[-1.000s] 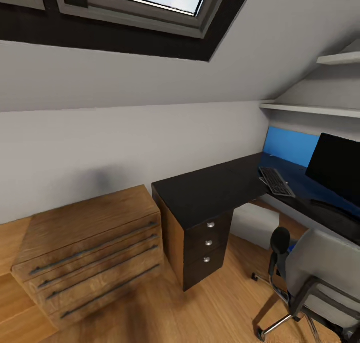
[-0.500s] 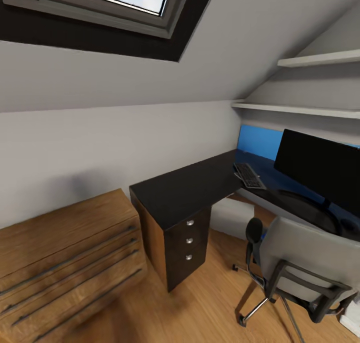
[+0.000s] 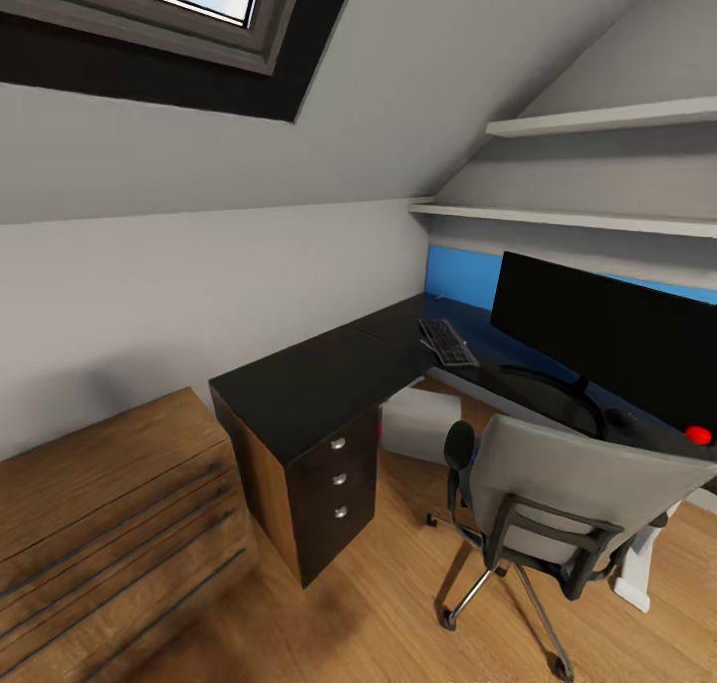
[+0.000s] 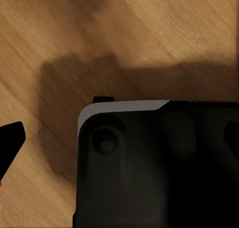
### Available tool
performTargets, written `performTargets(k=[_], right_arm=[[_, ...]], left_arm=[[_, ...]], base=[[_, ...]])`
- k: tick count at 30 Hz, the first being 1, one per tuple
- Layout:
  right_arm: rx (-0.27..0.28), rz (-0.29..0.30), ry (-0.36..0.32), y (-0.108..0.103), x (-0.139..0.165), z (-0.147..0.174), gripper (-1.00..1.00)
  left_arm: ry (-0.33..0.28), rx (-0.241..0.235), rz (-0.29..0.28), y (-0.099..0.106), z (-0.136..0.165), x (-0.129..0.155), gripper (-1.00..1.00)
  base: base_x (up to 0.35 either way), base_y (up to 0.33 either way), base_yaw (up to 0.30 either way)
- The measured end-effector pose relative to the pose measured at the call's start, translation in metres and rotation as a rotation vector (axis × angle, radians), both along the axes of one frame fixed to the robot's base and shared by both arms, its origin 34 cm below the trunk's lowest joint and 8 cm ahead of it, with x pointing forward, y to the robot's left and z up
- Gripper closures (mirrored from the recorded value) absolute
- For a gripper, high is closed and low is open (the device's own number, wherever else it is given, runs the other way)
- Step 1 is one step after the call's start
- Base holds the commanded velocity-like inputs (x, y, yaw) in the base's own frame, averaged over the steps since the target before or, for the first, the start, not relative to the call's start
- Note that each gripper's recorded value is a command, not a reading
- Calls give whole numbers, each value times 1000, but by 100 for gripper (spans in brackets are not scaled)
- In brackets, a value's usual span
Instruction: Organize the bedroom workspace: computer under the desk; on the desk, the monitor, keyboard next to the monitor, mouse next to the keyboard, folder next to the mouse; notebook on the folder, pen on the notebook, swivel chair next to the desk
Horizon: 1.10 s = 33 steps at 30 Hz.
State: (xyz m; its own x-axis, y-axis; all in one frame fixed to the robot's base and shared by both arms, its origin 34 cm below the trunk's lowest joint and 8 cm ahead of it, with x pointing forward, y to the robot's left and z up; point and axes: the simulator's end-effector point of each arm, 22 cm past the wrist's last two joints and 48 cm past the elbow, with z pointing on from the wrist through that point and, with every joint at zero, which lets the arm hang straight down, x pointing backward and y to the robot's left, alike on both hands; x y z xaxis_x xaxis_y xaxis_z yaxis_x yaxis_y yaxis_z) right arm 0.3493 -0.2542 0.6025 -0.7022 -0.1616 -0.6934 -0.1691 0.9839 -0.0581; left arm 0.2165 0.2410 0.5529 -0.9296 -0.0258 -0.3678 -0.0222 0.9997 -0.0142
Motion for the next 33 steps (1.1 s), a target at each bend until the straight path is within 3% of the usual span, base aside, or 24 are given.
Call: performTargets(k=[9, 33], right_arm=[[-2, 0, -2, -1, 1, 0, -100], [-50, 2, -34, -35, 14, 8, -100]], left_arm=[[0, 0, 0, 0, 0, 0, -100], [0, 0, 0, 0, 0, 0, -100]], base=[[0, 0, -300], [0, 0, -300]])
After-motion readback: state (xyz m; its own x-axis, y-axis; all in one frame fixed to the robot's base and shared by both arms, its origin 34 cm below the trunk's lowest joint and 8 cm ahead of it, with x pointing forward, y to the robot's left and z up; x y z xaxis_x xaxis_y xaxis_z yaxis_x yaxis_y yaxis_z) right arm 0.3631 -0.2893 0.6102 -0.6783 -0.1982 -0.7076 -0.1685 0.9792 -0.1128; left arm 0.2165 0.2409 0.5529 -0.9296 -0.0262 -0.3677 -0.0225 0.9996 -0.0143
